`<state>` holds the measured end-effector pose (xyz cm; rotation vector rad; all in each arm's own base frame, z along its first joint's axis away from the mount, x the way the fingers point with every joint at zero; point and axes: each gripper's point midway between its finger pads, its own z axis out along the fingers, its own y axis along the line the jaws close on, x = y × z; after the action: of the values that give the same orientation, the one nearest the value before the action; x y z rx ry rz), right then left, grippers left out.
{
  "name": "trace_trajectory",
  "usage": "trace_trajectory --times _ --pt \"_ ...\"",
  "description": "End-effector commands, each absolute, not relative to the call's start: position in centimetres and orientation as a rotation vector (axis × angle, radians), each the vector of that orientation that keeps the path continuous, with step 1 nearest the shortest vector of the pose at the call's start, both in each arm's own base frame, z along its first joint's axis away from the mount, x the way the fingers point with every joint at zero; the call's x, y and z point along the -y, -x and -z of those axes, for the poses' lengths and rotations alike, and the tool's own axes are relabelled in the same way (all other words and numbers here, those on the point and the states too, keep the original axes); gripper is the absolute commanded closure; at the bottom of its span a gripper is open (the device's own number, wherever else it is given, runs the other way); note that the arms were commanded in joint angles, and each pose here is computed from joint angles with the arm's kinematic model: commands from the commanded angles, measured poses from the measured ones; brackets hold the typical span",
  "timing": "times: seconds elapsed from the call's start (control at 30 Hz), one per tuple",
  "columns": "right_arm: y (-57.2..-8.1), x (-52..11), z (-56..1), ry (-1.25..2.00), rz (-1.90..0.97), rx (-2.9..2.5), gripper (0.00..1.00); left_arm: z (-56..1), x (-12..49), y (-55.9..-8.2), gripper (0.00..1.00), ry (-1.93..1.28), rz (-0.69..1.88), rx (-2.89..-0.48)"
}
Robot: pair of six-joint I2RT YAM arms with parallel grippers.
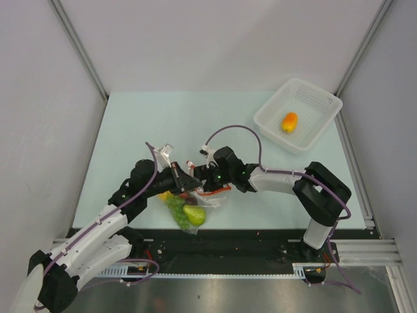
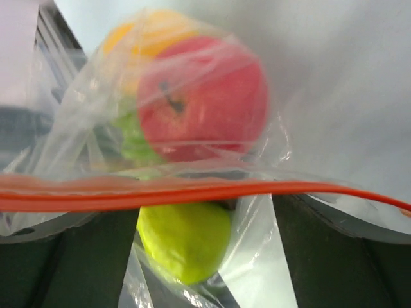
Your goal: Open the zip-top bag and remove the fake food
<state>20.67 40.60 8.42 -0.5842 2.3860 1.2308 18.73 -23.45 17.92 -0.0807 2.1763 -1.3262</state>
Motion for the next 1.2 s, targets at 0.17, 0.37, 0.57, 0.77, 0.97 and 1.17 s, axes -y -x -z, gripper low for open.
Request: trace_trajectory --times 0.17,0.37,0.57,0.77,0.97,1.17 --pt "-16.1 -41.1 -11.3 0.949 -1.390 -2.264 0.36 -21.3 23.4 -19.9 1.00 0.061 1.309 -2.096" --pt "-13.7 -41.4 -10.7 1.016 -1.449 -2.243 0.46 -20.9 23.4 -20.0 1.00 0.056 1.296 -2.112" --pt "-11.4 -42.0 -10.0 1.062 -1.534 -2.245 0.52 -20.8 23.3 -19.5 1.00 0.076 1.324 -2.099" --pt "-10.2 -42.2 -10.2 1.077 -1.610 -2.226 0.34 -20.6 23.2 -19.5 1.00 0.074 1.313 -2.108" --pt "-8.5 -42.4 -8.8 1.138 -1.611 -2.250 0.29 -20.3 23.2 -19.3 1.00 0.075 1.312 -2.115" --pt "-9.0 -42.7 -6.2 1.090 -1.563 -2.319 0.27 -19.5 23.0 -19.1 1.00 0.088 1.306 -2.128"
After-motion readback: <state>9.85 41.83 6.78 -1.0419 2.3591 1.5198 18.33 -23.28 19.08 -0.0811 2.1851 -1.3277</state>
